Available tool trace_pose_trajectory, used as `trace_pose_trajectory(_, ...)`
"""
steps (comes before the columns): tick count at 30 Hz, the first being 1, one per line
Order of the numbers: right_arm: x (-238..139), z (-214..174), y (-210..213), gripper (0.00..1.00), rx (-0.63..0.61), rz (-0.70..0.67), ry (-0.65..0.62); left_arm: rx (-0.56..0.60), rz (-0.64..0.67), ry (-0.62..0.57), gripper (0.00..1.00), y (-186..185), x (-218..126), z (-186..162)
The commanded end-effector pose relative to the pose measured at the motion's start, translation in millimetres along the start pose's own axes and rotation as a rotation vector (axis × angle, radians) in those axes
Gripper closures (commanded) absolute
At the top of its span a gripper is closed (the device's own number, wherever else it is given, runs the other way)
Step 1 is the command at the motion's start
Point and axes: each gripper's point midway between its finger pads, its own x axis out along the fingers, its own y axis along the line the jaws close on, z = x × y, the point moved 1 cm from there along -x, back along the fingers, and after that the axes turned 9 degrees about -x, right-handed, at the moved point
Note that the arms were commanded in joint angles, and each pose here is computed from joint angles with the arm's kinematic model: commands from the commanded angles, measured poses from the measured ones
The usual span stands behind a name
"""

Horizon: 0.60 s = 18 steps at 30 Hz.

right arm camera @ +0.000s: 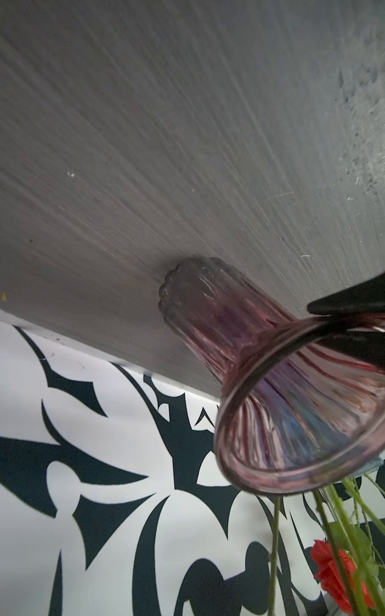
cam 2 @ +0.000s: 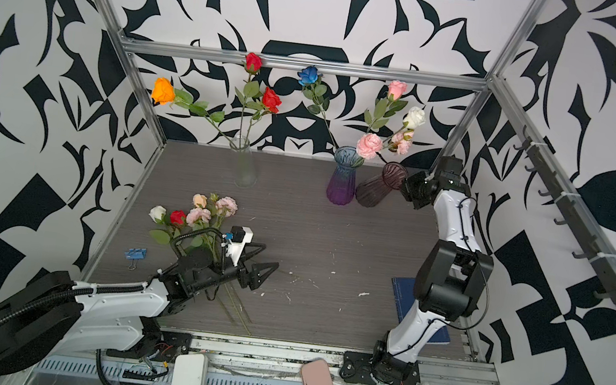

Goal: Arrange the flowers into the vase
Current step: 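Lift the dark purple vase with the right gripper and carry it toward the robot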

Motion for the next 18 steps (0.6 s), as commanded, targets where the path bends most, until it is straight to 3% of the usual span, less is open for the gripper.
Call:
trace_pose_trajectory(1, -72.6, -5.5, 33.2, 1.0, -0.103, 0.052, -0.13, 0.005, -0.013, -0.02, 0.1, -2.0, -2.6, 4.0)
trace_pose_trajectory(9, -156.4, -102.8, 22.7, 1.0, -0.223, 0.044, -0.165, -0.005, -0.014, -0.007, 0.09, -1.1, 0.5, 1.3)
trace_pose_trajectory(18, -148.3, -219.4, 6.2, 1.0, -0.24, 0.141, 0.035, -0.032, -0.005, -0.004, 0.11, 1.5, 2.1, -0.4)
